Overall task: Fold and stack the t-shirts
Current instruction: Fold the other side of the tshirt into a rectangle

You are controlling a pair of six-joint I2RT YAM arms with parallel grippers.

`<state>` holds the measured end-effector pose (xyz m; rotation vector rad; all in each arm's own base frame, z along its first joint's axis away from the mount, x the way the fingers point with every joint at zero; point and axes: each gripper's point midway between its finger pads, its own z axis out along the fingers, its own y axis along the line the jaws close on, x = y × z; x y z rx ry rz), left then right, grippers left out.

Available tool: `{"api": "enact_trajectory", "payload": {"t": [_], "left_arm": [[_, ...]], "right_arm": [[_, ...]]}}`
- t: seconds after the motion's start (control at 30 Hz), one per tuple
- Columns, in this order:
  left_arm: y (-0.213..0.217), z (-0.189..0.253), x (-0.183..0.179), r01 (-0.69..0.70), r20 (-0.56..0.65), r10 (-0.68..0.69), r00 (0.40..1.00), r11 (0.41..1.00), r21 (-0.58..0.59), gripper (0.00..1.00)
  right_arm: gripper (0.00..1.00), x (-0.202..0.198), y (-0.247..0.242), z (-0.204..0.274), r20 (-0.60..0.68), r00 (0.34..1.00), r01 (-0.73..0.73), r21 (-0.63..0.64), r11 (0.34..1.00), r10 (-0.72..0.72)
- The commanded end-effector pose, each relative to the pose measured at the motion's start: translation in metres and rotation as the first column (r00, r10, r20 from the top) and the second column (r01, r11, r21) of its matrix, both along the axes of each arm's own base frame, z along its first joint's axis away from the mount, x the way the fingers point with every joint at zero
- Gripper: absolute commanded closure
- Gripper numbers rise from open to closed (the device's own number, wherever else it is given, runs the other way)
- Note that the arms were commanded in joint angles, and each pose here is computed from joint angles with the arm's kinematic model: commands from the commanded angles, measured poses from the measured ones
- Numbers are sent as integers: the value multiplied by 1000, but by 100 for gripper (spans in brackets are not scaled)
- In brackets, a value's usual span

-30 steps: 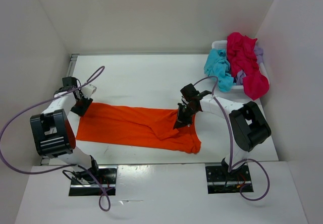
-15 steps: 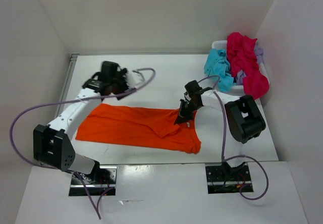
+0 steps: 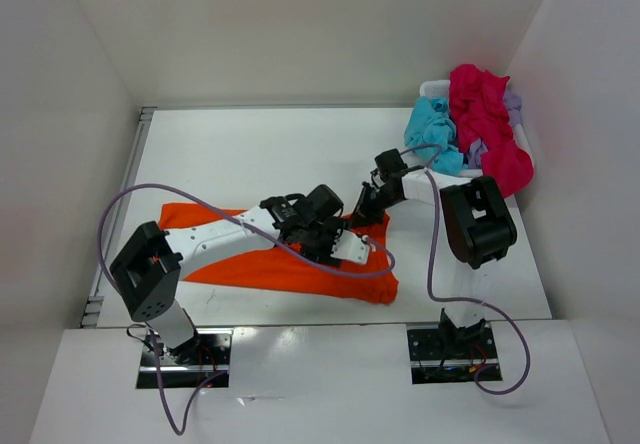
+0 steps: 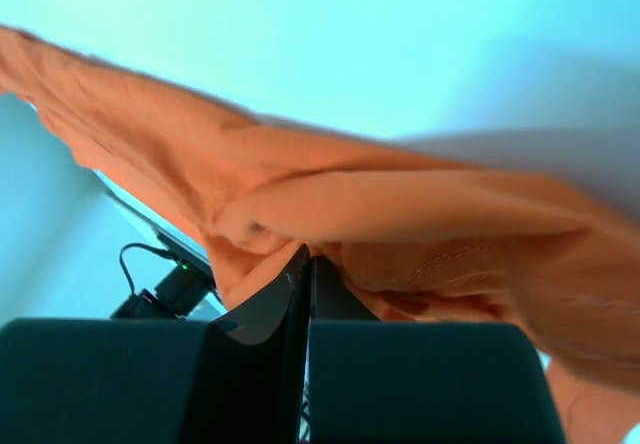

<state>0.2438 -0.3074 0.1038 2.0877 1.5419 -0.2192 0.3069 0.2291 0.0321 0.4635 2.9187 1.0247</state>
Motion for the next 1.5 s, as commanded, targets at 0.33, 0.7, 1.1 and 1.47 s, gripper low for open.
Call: {"api": "enact_trajectory", "payload": {"t": [0.33, 0.7, 1.1, 1.47], "left_arm": [[-10, -14, -2, 44, 51, -45, 998, 998, 34, 47], [6, -56, -8, 92, 37, -98, 994, 985, 147, 57], [-4, -53, 13, 27, 95, -39, 995, 992, 121, 63], [2, -71, 12, 6, 63, -16, 998, 989, 149, 76]], "right_arm": [[100, 57, 5, 9, 67, 996, 56, 66, 996, -60], [100, 57, 5, 4, 51, 997, 57, 60, 997, -60], [100, 52, 2, 8, 54, 997, 61, 52, 997, -64], [100, 51, 2, 12, 69, 996, 53, 54, 997, -57]]}}
